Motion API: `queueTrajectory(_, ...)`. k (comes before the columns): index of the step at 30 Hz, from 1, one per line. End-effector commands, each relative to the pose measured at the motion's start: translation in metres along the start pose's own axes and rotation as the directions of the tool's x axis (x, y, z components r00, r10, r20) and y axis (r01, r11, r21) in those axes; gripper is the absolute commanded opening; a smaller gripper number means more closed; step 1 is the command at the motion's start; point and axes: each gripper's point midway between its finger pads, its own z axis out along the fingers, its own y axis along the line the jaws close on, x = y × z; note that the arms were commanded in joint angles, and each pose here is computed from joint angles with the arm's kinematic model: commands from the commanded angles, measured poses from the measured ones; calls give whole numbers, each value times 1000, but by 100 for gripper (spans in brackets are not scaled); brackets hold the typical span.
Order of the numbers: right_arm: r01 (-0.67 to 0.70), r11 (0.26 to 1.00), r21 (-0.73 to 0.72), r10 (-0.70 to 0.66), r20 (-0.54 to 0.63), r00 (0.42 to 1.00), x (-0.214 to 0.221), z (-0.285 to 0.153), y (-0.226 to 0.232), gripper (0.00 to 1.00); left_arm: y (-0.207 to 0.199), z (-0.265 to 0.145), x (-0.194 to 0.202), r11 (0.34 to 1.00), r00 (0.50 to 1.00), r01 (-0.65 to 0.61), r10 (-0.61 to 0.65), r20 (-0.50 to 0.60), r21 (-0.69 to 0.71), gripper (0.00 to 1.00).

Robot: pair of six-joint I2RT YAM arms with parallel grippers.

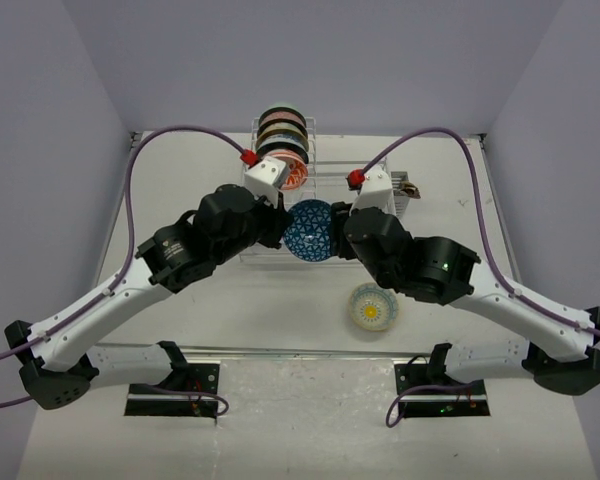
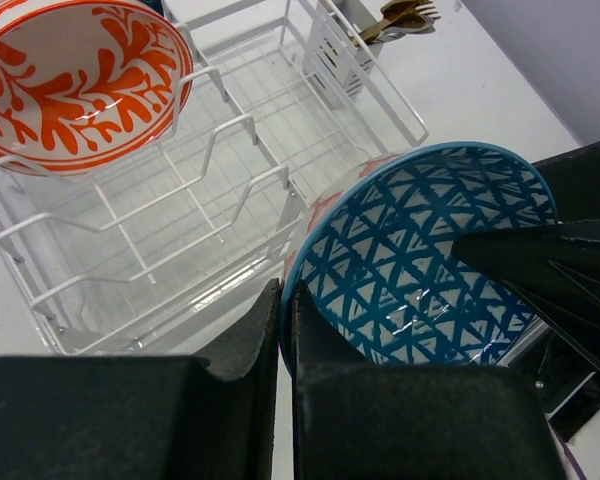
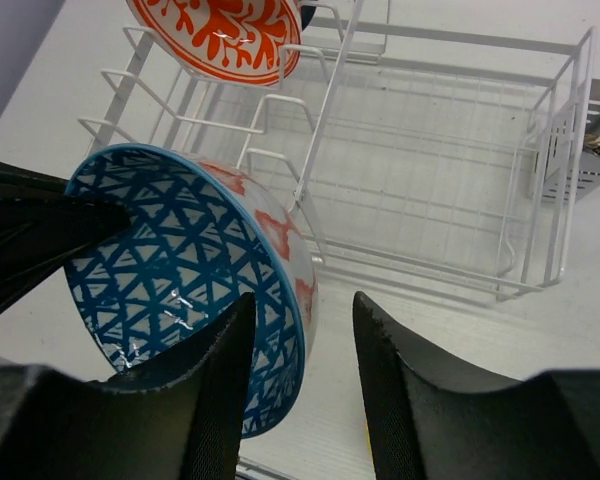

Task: Unload the bowls from the dish rack

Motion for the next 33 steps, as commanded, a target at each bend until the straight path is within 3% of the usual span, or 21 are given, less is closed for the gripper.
queueTrajectory(1, 7, 999, 43, -8, 31, 999, -10, -2, -8, 44, -12, -15, -29, 995, 991, 74, -80, 109, 62, 0)
queueTrajectory(3, 9, 999, 45, -10, 25, 1000, -9, 1, -6, 37, -11, -15, -28, 995, 991, 78, -84, 106, 58, 0)
queueTrajectory(5, 6, 999, 48, -7, 31, 999, -10, 2, -5, 19, -9, -15, -28, 995, 990, 88, -93, 108, 47, 0)
queueTrajectory(7, -2, 999, 48, 1, 40, 999, -12, 3, -5, 11, -8, -16, -28, 995, 989, 92, -96, 111, 44, 0)
queueTrajectory(8, -3, 999, 50, 1, 40, 999, -12, 3, -5, 1, -9, -17, -29, 995, 989, 93, -98, 112, 46, 0)
queueTrajectory(13, -37, 999, 38, 35, 40, 999, -13, 0, -8, 0, -11, -24, -40, 993, 984, 102, -110, 137, 62, 2)
queueTrajectory(14, -42, 999, 26, 42, 26, 999, -8, 1, -8, 0, -11, -27, -43, 992, 982, 110, -119, 147, 66, 46)
queueTrajectory(15, -52, 999, 16, 52, 23, 998, -8, -1, -10, 0, -9, -31, -47, 991, 978, 122, -130, 163, 58, 76)
queueTrajectory(17, -83, 997, 3, 83, 11, 996, -5, -4, -20, 0, -6, -41, -53, 989, 972, 132, -141, 190, 59, 100)
queueTrajectory(24, -177, 979, -100, 162, -140, 977, 47, -19, -59, 0, 34, -89, -70, 976, 921, 213, -183, 343, -53, 100)
queueTrajectory(28, -221, 975, -22, 212, -218, 953, 87, -10, -102, 0, 50, -113, -60, 970, 913, 229, -185, 362, -81, 100)
queueTrajectory(33, -267, 959, 94, 283, -332, 900, 135, 12, -135, 0, 53, -140, -52, 967, 891, 253, -226, 394, -17, 100)
